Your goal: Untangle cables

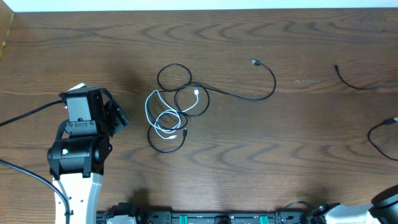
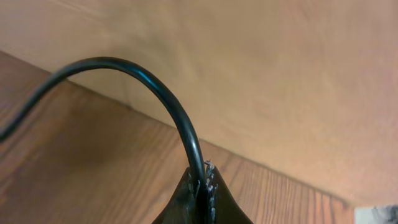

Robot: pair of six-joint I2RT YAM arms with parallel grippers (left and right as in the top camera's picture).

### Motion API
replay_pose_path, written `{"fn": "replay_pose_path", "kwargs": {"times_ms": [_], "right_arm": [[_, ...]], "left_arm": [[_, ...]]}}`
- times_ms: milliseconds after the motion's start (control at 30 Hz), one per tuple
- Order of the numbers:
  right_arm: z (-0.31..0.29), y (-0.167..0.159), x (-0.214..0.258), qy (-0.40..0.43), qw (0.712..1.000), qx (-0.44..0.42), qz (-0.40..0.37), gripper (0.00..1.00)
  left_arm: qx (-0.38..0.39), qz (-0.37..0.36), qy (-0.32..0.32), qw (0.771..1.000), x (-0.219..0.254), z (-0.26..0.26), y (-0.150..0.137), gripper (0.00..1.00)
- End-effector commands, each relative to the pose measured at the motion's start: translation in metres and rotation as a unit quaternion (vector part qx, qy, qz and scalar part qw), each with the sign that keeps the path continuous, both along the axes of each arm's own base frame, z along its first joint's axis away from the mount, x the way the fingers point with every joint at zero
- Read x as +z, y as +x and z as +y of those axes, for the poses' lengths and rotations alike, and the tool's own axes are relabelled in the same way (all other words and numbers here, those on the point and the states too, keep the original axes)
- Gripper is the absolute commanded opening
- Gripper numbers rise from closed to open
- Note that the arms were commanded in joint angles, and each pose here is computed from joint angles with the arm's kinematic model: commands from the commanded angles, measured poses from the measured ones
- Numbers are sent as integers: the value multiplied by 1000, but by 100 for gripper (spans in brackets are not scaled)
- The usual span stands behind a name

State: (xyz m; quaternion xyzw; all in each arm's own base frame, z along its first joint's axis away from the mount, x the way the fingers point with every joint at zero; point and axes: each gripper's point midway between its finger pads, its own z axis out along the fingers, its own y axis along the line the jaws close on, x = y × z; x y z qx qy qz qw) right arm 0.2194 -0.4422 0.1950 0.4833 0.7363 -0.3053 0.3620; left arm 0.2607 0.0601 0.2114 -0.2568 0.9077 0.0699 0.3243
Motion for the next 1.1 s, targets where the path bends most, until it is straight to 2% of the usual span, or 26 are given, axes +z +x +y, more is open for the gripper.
{"fn": "replay_pose_path", "kwargs": {"times_ms": [0,33,100,133,367,533,800,1067], "right_arm": [[-5,-1,-14,38,998,-3,-53,18],[-4,2,-16,44,997,7,-59,34],[-2,8,-15,50,996,22,-71,92],[0,11,-15,52,995,26,-77,99],[25,46,-19,88,986,99,-103,99],[74,95,-24,140,959,213,-127,99],[150,143,-48,169,925,336,-46,99],[208,162,-71,195,908,370,31,99]], "left_arm": [[8,-4,3,1000,3,3,-1,88],[8,-4,3,1000,3,3,-1,86],[8,-4,3,1000,3,3,-1,86],[8,-4,3,1000,3,3,-1,86],[8,-4,3,1000,3,3,-1,86],[8,-4,3,1000,3,3,-1,86],[8,-4,3,1000,3,3,-1,86],[8,-4,3,1000,3,3,-1,86]]}}
